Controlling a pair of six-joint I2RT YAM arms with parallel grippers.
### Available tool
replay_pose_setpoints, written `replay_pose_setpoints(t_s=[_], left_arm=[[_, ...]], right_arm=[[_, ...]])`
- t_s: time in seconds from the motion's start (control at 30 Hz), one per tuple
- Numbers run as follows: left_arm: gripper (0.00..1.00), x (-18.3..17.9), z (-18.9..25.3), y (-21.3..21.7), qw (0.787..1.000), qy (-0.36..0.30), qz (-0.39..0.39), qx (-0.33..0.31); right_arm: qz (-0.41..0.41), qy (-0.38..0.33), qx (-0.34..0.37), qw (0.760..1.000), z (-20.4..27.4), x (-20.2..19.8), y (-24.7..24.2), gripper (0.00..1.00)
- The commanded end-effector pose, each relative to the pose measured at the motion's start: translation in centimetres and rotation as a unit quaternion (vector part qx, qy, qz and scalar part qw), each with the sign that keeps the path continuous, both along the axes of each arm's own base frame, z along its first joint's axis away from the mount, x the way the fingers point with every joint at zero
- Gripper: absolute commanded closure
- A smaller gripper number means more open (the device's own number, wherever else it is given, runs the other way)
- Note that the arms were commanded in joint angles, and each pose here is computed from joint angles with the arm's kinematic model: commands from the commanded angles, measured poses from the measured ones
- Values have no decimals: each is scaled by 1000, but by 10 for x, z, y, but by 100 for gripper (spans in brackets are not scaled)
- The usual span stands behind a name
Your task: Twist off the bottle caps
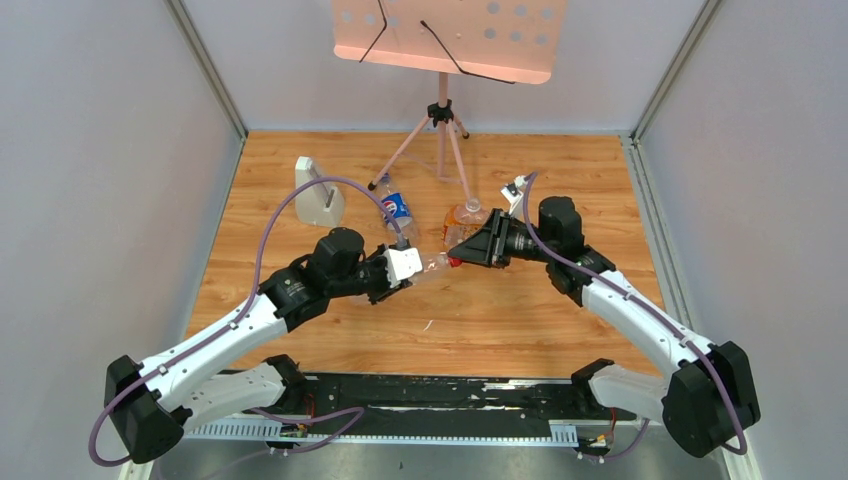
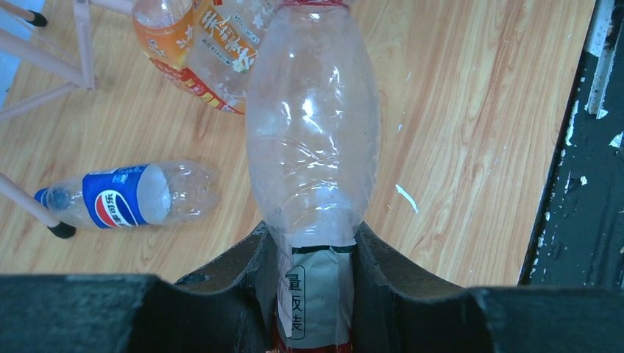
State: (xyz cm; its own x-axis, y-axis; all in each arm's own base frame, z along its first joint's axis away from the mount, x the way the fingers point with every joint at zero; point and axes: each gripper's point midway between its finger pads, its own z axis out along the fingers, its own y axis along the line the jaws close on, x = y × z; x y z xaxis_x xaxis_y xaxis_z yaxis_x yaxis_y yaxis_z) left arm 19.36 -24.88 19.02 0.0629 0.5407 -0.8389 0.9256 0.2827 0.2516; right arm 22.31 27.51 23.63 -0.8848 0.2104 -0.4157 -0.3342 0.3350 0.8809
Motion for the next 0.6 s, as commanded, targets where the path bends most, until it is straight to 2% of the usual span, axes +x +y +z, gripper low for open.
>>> replay_pose_setpoints(t_s=[0.0,0.1,0.2,0.33,0.43,0.53,0.57], left_arm=[[100,2,11,-7,1000,-20,-12,-14],[100,2,11,-8,1000,-16,-10,-16],[100,-1,13,-10,1000,-5,-12,-23],[100,-12,19,-16,998,17,-34,-40],[100,-26,27,-23,995,36,-74,-63],[100,-37,35,-27,990,53,-102,-77],[100,-41,38,-28,989,56,-114,-82]], right_arm=[[11,-40,21,999,21,0,3,84],[24,-90,17,996,26,-3,2,93],[39,-169,3,985,27,-4,-1,100],[84,-288,1,954,29,-16,-4,100],[134,-371,18,919,34,-34,-5,100],[163,-419,21,893,37,-45,-6,99],[167,-431,18,887,38,-45,-7,96]])
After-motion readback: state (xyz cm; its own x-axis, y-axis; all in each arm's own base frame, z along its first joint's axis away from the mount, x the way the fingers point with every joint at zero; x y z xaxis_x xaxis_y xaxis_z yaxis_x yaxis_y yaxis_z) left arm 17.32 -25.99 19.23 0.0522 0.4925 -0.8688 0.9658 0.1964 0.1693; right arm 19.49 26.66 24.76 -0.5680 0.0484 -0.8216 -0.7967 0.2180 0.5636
